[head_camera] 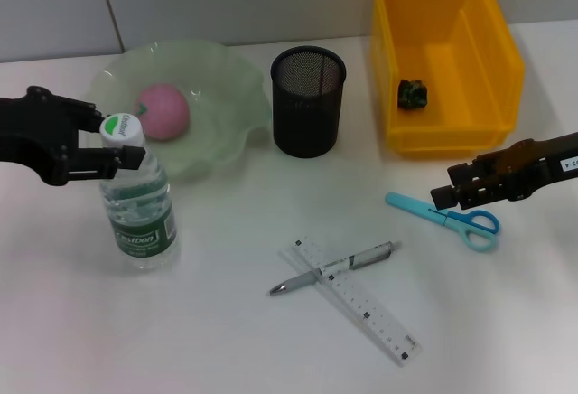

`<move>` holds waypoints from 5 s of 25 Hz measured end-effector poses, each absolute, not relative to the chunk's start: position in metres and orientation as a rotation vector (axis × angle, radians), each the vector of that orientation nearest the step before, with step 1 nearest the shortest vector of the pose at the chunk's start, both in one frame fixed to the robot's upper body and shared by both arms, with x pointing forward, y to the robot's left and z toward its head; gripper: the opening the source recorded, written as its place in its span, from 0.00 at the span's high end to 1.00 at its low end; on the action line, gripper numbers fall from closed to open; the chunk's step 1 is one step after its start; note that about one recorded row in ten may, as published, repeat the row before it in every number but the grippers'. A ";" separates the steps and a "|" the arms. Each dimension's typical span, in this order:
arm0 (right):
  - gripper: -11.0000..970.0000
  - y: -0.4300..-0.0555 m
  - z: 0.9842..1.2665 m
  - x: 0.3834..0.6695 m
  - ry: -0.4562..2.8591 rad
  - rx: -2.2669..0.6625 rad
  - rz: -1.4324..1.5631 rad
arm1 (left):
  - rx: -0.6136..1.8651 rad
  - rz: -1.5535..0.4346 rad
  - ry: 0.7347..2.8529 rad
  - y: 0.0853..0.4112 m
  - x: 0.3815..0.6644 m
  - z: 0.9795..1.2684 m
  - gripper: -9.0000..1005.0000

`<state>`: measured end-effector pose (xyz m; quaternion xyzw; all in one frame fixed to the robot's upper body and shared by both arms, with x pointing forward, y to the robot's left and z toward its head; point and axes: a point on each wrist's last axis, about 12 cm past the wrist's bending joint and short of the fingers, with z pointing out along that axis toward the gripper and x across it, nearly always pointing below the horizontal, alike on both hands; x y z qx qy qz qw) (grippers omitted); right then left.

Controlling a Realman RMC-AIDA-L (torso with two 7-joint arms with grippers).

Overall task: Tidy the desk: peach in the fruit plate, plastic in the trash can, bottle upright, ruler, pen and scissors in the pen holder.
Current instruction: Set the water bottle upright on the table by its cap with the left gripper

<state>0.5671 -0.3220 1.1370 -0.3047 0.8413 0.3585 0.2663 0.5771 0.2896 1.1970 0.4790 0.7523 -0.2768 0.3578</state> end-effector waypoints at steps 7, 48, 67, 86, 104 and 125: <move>0.22 -0.322 1.137 0.567 2.271 -0.823 0.967 | 1.167 -0.702 1.948 0.304 0.575 1.196 0.56; 0.22 -0.320 1.140 0.570 2.250 -0.862 0.959 | 0.924 -0.670 1.898 0.331 0.569 1.168 0.56; 0.22 -0.315 1.137 0.565 2.102 -0.959 0.934 | 0.937 -0.667 1.900 0.331 0.567 1.164 0.56; 0.22 -0.316 1.137 0.564 2.109 -0.946 0.941 | 0.940 -0.651 1.901 0.331 0.568 1.163 0.56; 0.22 -0.316 1.139 0.565 2.109 -0.948 0.948 | 0.954 -0.665 1.898 0.327 0.566 1.159 0.56; 0.22 -0.316 1.139 0.565 2.113 -0.943 0.950 | 0.969 -0.674 1.889 0.326 0.564 1.159 0.32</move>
